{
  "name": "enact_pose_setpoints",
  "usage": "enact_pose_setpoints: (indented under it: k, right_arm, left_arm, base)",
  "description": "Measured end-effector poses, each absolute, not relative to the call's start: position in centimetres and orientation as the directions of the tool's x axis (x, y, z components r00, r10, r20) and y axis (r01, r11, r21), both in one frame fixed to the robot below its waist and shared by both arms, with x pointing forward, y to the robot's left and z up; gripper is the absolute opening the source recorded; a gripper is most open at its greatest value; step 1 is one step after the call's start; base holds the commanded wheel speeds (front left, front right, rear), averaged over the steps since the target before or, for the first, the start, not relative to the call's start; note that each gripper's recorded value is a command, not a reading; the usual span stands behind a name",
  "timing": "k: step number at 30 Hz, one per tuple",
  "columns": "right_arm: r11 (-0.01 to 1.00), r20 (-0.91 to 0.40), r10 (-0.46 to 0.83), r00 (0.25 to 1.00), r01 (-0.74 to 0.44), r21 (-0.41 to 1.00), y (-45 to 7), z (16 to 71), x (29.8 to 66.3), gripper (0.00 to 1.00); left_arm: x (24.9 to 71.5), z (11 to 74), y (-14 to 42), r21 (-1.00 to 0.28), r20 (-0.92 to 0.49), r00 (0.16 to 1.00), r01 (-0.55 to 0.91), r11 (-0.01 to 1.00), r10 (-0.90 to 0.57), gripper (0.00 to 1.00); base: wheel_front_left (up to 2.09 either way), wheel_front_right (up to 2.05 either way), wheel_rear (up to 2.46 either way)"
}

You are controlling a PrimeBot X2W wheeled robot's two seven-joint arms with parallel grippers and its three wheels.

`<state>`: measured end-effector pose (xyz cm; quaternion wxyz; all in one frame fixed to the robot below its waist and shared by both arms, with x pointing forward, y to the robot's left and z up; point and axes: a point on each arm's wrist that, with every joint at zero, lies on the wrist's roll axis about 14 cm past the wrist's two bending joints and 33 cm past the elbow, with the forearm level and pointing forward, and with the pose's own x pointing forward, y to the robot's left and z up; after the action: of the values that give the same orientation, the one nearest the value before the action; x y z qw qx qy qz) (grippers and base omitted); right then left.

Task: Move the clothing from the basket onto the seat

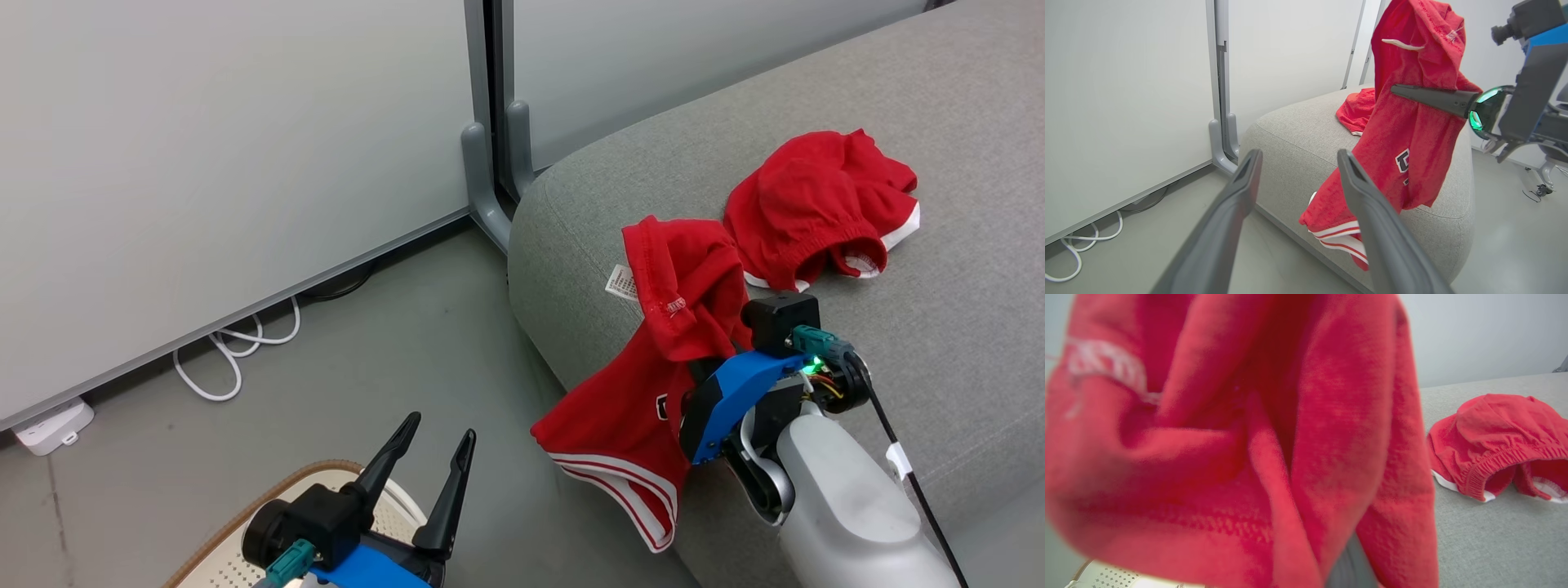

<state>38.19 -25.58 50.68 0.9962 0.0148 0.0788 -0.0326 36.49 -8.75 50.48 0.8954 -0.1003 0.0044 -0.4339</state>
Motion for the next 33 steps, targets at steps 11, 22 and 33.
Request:
enact_pose_setpoints:
  k: [11, 22, 33]
  right_arm:
    - [0.996, -0.178, -0.072, 0.981, 0.080, 0.035, -25.8, 49.7, 38.8, 0.00]
    - [0.971, -0.032, -0.202, 0.979, 0.196, -0.136, -34.7, 58.9, 46.0, 0.00]
    - [0.841, 0.072, -0.499, 0.864, 0.502, -0.201, -48.0, 62.3, 50.1, 0.00]
  left_arm:
    - [37.2, 49.9, -8.7, -0.193, 0.072, 0.625, 0.773, 0.604, -0.777, 1.00]
    - [41.7, 48.9, -8.3, -0.176, 0.097, 0.618, 0.782, 0.598, -0.780, 1.00]
    - [48.3, 46.1, -8.0, -0.166, 0.140, 0.594, 0.803, 0.572, -0.793, 1.00]
  base:
    - [0.00, 0.00, 0.00]
    - [0.00, 0.00, 0.00]
    - [0.00, 0.00, 0.00]
